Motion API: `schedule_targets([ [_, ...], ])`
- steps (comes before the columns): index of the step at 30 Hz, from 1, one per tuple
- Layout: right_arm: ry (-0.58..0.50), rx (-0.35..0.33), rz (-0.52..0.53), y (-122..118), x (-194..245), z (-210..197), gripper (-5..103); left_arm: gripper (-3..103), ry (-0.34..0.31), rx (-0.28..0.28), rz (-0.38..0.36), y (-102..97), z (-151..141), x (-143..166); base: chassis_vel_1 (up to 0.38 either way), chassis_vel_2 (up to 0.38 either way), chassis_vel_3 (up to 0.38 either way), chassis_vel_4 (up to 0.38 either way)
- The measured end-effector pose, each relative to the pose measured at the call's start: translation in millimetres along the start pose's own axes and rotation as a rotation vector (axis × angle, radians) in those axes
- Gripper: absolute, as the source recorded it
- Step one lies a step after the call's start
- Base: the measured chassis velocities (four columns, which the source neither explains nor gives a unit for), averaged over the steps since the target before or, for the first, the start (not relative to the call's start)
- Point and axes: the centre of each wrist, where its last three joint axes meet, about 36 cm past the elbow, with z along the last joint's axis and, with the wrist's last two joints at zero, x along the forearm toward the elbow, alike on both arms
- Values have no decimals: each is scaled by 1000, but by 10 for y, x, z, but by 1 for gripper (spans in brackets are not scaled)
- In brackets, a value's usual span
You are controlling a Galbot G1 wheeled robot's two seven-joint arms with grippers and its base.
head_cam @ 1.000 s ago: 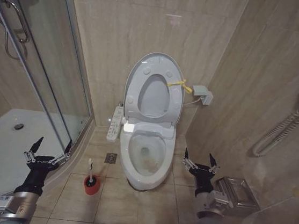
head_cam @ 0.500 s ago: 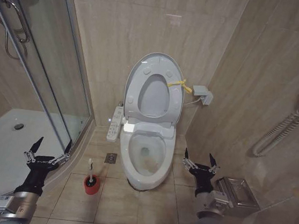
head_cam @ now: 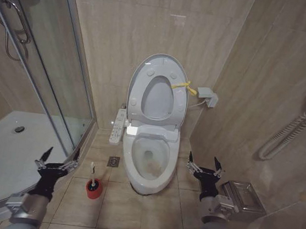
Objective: Open the toilet lid, clean the toilet bowl with a toilet brush, close the toilet lid, and flush.
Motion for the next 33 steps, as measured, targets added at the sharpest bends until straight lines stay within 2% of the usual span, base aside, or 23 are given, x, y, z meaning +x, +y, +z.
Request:
schedule_targets([
  [3,0,0,0,0,0,0,100,100,83,32,4,-110,-11,-32,0,0,0,0],
  [4,0,0,0,0,0,0,100,100,83,32,4,-110,-11,-32,0,0,0,0],
  [7,0,0,0,0,0,0,100,100,140,54,9,-184,-23,-58,0,0,0,0],
  [16,0,0,0,0,0,0,100,100,140,52,9,-194,-23,-59,0,0,0,0],
  [21,0,0,0,0,0,0,100,100,-5,-6,0,-165,-3,-21,0,0,0,0],
  [22,0,0,0,0,0,0,100,100,-5,-6,0,-165,-3,-21,0,0,0,0],
  [23,0,0,0,0,0,0,100,100,-31,-16,0,-160,0,-14,0,0,0,0],
  [25,0,0,0,0,0,0,100,100,-104,-44,0,-146,8,5,0,0,0,0],
  [26,0,0,0,0,0,0,100,100,-104,-44,0,-146,8,5,0,0,0,0],
  [28,0,0,0,0,0,0,100,100,-189,-76,5,-130,18,28,0,0,0,0],
  [31,0,0,0,0,0,0,100,100,-226,-90,9,-124,17,40,0,0,0,0],
  [33,0,0,0,0,-1,-1,100,100,-289,-108,22,-140,-133,81,0,0,0,0],
])
